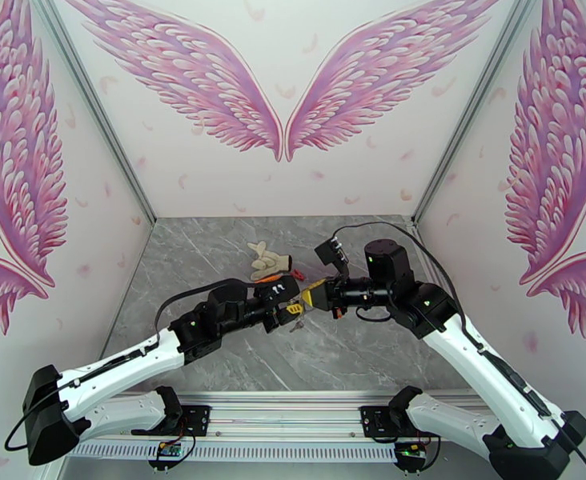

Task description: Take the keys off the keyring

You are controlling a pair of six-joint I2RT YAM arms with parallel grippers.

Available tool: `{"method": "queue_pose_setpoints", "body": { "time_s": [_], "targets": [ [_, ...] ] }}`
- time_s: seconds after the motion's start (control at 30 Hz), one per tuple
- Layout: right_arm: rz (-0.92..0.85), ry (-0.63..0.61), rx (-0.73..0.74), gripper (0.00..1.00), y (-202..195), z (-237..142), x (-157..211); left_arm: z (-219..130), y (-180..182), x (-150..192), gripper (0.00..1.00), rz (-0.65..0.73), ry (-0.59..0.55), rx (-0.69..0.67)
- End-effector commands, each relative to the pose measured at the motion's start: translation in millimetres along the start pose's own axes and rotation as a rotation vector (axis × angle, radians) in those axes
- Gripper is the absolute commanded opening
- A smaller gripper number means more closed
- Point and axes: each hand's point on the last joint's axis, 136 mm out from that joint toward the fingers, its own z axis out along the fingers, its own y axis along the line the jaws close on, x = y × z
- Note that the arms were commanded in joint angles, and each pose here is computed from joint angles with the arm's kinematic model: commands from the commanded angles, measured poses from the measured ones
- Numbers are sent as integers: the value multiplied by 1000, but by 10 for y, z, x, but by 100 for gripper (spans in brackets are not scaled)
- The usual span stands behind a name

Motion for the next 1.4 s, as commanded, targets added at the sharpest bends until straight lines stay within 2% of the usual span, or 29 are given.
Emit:
{"method": "queue_pose_setpoints", "body": {
  "time_s": [0.0, 0.27, 0.57, 0.8, 0.97, 1.23, 1.37],
  "targets": [
    [-54, -28, -39, 0, 105, -50, -40, -9, 48, -234, 40, 23, -60, -8],
    [-43, -30, 7, 0, 23, -46, -38, -61, 85, -283, 46, 9, -101, -44],
    [-35, -30, 41, 0, -34, -54, -40, -172, 220, -308, 46, -12, -139, -142],
    [-36, -46, 9, 0, 44, -65, -95, -119, 149, -240, 41, -4, -111, -100],
    [-49, -55, 10, 0, 69, -94, -116, -66, 129, -213, 33, 6, -73, -79],
    [-58, -56, 27, 0, 61, -117, -113, -84, 179, -199, 21, 27, -77, -114],
    [-62, -59, 43, 0, 34, -124, -108, -120, 188, -219, 19, 43, -103, -126]
  ]
}}
